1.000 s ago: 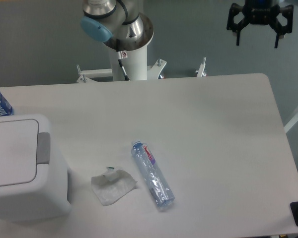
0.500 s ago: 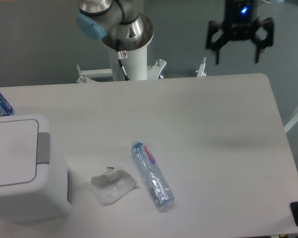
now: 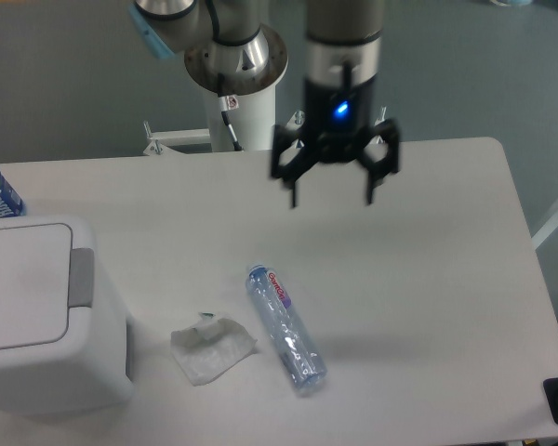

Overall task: Open the trash can
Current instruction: 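Move the open gripper across the table toward the white trash can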

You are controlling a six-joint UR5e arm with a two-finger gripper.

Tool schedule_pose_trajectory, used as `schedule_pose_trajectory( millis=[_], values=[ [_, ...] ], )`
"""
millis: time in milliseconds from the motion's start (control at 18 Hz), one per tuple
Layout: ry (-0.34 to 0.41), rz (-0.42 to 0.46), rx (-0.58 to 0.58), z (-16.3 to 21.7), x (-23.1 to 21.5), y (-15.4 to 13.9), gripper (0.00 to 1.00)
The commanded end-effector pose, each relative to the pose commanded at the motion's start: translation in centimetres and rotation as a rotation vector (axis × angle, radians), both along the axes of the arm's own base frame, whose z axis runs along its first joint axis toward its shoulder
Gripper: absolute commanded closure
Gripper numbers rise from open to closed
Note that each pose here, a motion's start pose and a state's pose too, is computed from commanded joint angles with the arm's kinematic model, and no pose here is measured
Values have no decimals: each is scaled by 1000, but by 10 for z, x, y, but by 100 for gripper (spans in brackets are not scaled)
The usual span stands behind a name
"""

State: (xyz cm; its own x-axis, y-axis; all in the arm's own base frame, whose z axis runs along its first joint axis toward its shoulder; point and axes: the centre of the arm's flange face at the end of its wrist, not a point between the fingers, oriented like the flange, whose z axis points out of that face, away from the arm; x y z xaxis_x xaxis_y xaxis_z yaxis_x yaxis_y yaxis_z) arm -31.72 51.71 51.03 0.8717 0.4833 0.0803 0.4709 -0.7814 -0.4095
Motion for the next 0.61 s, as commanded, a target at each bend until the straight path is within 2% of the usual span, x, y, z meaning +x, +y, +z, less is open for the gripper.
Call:
schedule_pose_trajectory(
  millis=[222,611],
  values=[
    [-73,45,161,8,19,25,0],
    [-155,10,192,-6,45,52,0]
  ],
)
